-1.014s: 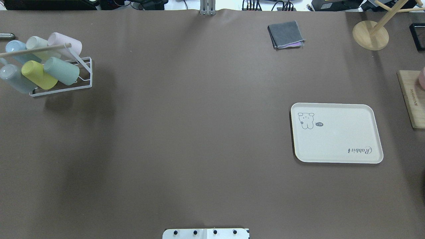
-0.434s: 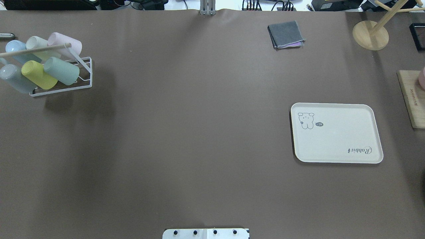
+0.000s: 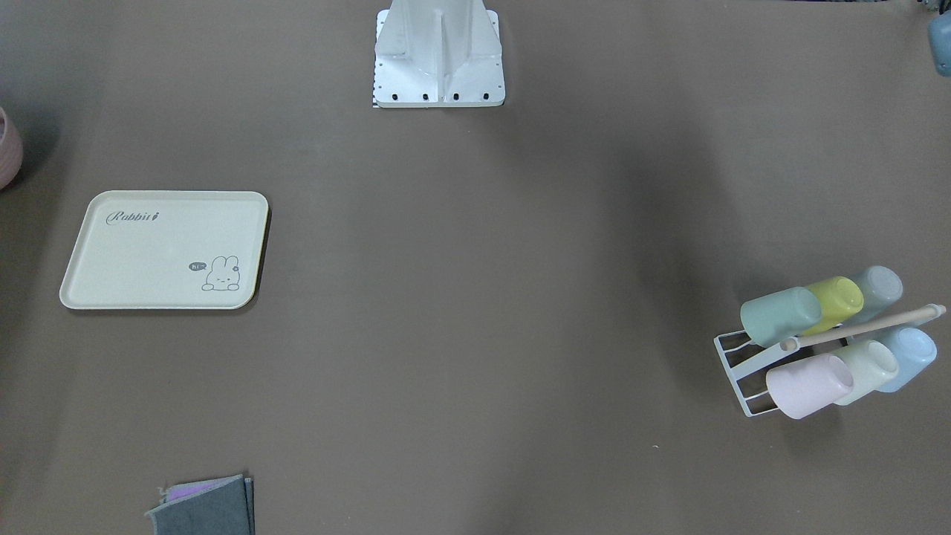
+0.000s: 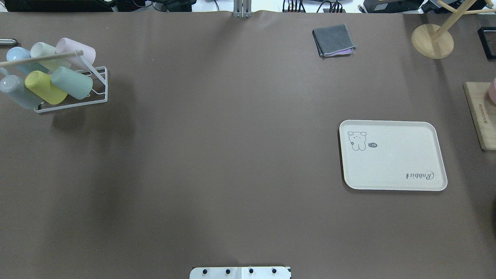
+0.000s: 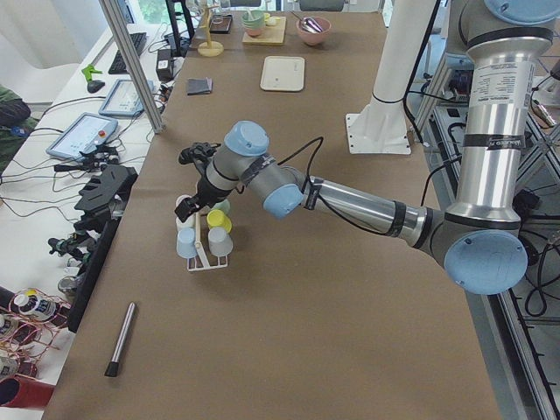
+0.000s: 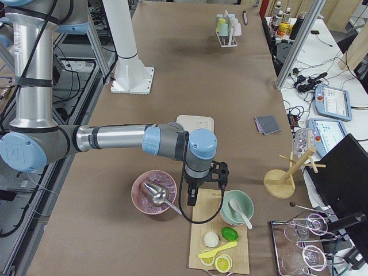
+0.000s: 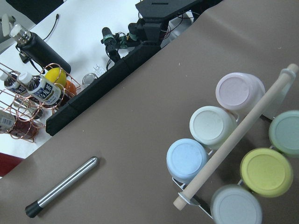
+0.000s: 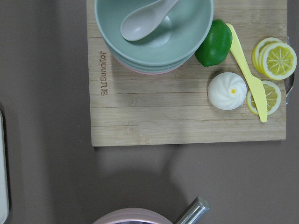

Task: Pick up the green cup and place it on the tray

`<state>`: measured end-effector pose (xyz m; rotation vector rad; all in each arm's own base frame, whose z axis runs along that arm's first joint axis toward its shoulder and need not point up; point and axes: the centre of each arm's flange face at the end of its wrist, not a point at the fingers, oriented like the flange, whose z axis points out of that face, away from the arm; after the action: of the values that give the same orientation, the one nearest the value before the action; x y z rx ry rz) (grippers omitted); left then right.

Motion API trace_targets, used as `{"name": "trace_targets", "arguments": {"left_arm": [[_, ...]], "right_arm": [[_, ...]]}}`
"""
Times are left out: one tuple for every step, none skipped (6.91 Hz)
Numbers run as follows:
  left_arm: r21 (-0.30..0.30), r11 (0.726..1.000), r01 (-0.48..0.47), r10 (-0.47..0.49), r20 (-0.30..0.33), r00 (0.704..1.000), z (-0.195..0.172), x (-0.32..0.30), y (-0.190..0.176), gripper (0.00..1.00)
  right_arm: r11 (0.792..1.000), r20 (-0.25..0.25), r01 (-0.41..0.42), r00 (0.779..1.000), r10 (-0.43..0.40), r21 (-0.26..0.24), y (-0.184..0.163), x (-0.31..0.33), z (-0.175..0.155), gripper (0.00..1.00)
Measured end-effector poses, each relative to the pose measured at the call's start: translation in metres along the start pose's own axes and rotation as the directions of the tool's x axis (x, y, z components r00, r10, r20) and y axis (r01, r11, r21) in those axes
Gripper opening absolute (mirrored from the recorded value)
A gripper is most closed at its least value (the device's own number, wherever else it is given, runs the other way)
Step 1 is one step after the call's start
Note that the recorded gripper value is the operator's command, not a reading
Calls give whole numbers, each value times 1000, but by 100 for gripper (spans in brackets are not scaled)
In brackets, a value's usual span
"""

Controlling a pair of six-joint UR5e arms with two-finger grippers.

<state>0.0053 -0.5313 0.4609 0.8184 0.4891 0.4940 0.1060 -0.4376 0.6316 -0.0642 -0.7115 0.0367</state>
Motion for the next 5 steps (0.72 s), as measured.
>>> {"name": "trace_targets", "arguments": {"left_arm": [[-5, 994, -107, 107, 35, 994, 6, 13, -10, 99], [-17, 975, -223, 224, 66, 972, 13, 27, -19, 99], [-36, 943, -329, 331, 100, 938, 20, 41, -27, 99], [-51, 917, -397, 400, 122, 908, 25, 52, -32, 99], [-68, 886, -458, 463, 143, 875, 28, 61, -37, 99]], "right_arm": [[1000, 0, 7, 1000, -7, -2, -1, -3, 2, 100], [1000, 1, 12, 1000, -12, -5, -3, -7, 4, 100], [1000, 3, 21, 1000, -21, -9, -6, -14, 5, 100], [1000, 6, 18, 1000, -18, -10, -10, -24, 4, 100], [1000, 4, -4, 1000, 4, -20, -14, -40, 8, 100]]}}
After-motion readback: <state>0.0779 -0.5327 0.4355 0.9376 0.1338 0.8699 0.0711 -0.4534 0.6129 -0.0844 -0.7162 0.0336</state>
